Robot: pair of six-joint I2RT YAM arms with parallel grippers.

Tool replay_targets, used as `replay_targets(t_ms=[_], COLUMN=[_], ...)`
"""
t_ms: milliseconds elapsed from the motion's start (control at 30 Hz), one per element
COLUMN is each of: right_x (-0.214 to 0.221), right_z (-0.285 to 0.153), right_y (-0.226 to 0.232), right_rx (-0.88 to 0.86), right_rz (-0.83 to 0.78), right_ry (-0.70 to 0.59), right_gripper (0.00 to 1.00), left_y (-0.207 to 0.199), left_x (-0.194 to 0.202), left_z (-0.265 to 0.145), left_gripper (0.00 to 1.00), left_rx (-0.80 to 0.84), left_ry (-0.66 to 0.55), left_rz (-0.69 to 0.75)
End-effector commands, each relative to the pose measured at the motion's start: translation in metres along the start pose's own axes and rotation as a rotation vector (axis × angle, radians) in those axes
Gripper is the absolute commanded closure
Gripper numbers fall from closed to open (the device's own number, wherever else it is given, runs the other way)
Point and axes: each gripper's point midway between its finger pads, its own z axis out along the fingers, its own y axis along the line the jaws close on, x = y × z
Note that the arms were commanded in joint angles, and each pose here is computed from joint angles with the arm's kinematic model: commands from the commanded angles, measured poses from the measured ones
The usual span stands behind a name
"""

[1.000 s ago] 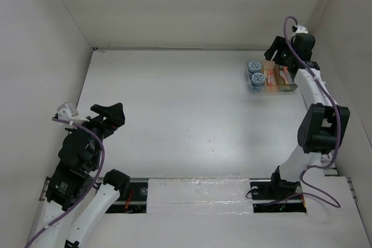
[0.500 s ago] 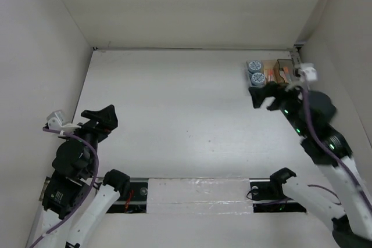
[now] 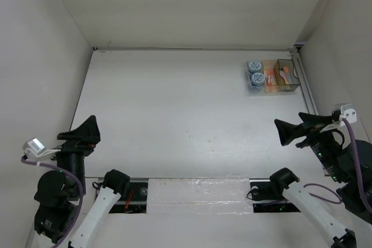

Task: Sort the stationery into containers
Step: Reset both arms

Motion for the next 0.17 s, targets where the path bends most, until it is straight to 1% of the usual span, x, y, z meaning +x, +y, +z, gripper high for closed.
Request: replay_targets(t_ms=[0,133], right_x=[-0.007,0.001], right_z=[-0.005,0.012], right_y=[0.003,0.004], right_rx=[-0.031,-0.020], right_rz=[-0.044,-0.065], right_ry=[-0.023,0.041], right_gripper=[0.00,0.00], left_y=[0.003,0.004], left_x=[-0.013,-0.003], left_z=[-0.005,0.004], left_gripper=[0.00,0.00], left_rx=[-0.008,-0.040], left_ry=[-0.054,-0.022], left_rz=[-0.045,-0.020])
